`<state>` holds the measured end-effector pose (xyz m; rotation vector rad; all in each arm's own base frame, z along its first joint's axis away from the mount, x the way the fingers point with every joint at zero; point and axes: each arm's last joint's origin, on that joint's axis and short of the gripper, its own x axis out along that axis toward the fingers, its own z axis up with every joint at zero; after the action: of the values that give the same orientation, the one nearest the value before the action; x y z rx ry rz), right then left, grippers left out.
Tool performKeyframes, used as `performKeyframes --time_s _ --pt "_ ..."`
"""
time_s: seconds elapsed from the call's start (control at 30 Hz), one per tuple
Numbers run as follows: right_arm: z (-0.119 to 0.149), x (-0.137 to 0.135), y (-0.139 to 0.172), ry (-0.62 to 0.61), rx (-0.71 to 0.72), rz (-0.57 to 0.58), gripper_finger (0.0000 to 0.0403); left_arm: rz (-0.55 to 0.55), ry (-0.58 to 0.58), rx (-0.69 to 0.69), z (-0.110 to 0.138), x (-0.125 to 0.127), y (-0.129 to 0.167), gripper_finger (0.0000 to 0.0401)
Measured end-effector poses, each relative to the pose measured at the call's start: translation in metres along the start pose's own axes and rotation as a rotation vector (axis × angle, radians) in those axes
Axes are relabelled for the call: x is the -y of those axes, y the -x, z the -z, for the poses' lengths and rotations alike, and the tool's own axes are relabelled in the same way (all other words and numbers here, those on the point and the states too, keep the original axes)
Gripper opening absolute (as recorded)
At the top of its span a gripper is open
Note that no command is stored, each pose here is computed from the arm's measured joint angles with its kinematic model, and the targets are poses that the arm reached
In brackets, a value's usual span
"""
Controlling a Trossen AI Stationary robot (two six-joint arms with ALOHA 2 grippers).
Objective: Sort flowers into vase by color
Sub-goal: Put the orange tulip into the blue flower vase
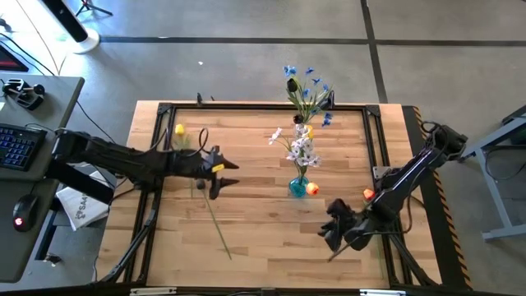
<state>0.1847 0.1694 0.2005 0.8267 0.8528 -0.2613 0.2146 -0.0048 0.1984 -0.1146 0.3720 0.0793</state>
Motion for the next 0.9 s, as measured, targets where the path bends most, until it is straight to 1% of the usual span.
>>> performKeyframes --time_s 0.1,0.17,0.23,0.3,0.37,0.47,0.53,0.63,0.7,0.8,0.9 --pt "0.003 0.014 0.0 -0.186 -0.173 0.147 0.0133 0.024 0.005 0.045 0.009 0.003 0.0 0.0236" --pt "0.006 0.025 0.003 -0.294 -0.275 0.28 0.0125 0.034 0.005 0.065 0.011 0.004 0.0 0.0236" --pt "0.009 0.035 0.007 -0.376 -0.362 0.422 0.0115 0.035 0.005 0.07 0.011 0.005 0.0 0.0236" --pt "0.01 0.044 0.012 -0.435 -0.405 0.546 0.0104 0.033 0.004 0.067 0.011 0.005 0.0 0.0236" --pt "0.011 0.05 0.015 -0.476 -0.41 0.632 0.009 0.03 -0.002 0.068 0.011 0.004 0.0 0.0236" --pt "0.011 0.053 0.015 -0.5 -0.383 0.679 0.0068 0.03 -0.005 0.068 0.011 0.004 0.0 0.0236" --pt "0.011 0.056 0.015 -0.504 -0.368 0.737 0.0051 0.03 -0.005 0.068 0.011 0.004 0.0 0.0236" --pt "0.014 0.064 0.013 -0.516 -0.34 0.876 0.0025 0.03 -0.005 0.068 0.011 0.004 0.0 0.0236" --pt "0.017 0.068 0.009 -0.519 -0.36 0.963 0.0009 0.029 -0.005 0.068 0.011 0.004 0.0 0.0236" --pt "0.021 0.073 0.003 -0.52 -0.38 1.074 0.0004 0.024 -0.005 0.068 0.011 0.004 0.0 0.0236" --pt "0.025 0.077 -0.005 -0.484 -0.361 1.138 0.0013 0.014 -0.005 0.069 0.011 0.004 0.0 0.0236"
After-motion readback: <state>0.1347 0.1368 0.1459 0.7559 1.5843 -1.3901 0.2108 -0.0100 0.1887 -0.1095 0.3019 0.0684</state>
